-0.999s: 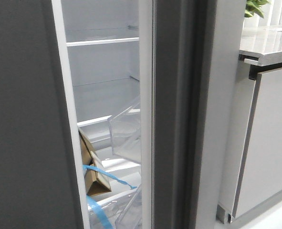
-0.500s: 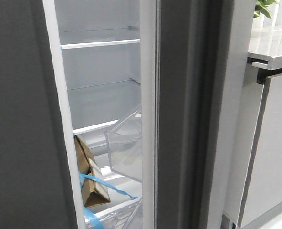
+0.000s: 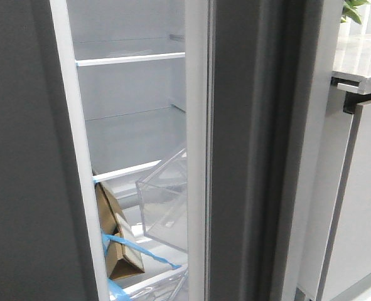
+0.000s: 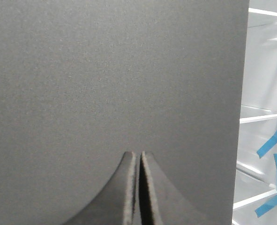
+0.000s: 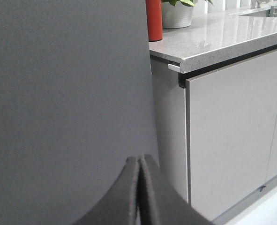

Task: Close fridge door
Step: 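Push the grey door with both grippers toward the fridge opening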

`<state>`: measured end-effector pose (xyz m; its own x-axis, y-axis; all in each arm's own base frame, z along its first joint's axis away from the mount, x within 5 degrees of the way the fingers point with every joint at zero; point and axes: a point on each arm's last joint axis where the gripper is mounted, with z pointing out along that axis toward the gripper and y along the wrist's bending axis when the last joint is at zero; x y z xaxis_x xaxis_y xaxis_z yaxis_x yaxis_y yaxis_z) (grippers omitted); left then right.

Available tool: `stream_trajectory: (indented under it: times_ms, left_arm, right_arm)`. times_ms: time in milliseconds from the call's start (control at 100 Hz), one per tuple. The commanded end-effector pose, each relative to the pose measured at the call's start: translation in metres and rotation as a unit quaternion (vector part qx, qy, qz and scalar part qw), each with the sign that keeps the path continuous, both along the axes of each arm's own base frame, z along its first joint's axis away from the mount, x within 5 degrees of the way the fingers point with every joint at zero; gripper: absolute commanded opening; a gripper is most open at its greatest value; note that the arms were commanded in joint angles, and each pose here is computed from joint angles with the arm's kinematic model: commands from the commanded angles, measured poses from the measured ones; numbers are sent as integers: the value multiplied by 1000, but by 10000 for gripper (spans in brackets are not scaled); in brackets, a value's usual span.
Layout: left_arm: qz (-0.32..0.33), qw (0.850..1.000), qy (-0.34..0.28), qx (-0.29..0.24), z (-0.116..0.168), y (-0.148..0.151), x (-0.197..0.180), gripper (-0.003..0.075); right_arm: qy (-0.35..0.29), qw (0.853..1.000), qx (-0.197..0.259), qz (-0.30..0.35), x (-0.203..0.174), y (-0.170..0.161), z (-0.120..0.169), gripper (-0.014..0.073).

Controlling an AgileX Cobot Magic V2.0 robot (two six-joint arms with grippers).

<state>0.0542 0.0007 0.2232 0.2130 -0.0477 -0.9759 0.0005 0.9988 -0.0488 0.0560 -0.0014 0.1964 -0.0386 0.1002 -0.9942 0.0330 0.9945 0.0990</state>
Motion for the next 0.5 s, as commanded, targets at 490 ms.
stream_trajectory:
  times_ms: [490]
  left_arm:
    - [-1,1000,-24,-3,-5,0,0,-20]
  right_arm:
    - [-27,989,132,55,-16,11,116,-46]
